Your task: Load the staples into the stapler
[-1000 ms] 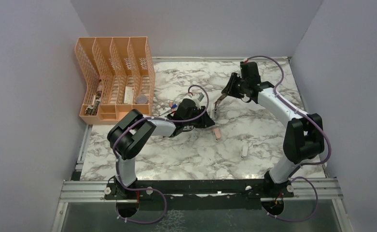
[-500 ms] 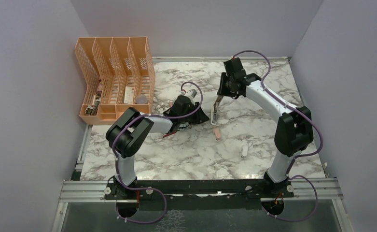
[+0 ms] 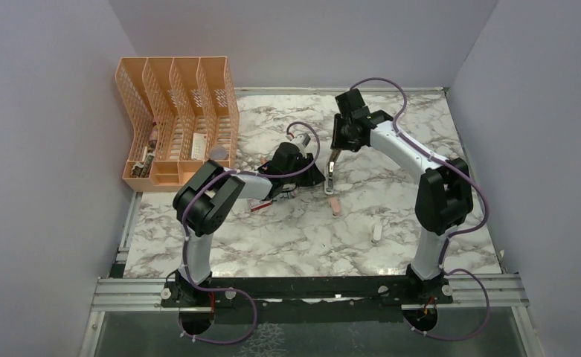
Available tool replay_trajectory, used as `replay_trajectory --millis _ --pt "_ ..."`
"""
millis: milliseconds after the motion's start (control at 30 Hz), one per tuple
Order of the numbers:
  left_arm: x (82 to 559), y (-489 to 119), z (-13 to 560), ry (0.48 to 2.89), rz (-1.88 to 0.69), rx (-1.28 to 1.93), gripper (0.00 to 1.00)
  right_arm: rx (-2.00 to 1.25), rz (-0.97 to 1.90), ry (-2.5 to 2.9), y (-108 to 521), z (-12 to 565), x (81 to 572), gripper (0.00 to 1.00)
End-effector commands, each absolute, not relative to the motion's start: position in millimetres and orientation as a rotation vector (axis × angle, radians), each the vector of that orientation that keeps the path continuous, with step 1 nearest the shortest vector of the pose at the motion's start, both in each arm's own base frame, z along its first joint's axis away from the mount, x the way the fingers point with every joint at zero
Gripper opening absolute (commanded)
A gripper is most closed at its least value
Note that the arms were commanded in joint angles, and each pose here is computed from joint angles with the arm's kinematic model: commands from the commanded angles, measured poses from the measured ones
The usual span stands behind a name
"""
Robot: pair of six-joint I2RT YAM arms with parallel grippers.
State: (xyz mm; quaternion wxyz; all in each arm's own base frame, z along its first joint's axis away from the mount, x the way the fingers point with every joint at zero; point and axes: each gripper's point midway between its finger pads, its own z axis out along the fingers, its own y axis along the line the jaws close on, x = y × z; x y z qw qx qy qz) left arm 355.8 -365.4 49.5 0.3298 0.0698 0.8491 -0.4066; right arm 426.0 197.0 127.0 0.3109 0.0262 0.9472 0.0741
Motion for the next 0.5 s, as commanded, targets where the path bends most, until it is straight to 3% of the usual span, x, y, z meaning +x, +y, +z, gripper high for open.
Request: replay_trajectory --millis 0,467 --pt "364.4 -368.0 45.6 2.205 -1.038 0.201 0.23 0.072 0.164 2.489 197.3 132.4 429.6 0.25" --pt "356.0 -370.7 20.7 2.273 -1.066 0.205 0.19 0.071 0.206 2.492 203.5 129.1 429.1 0.26"
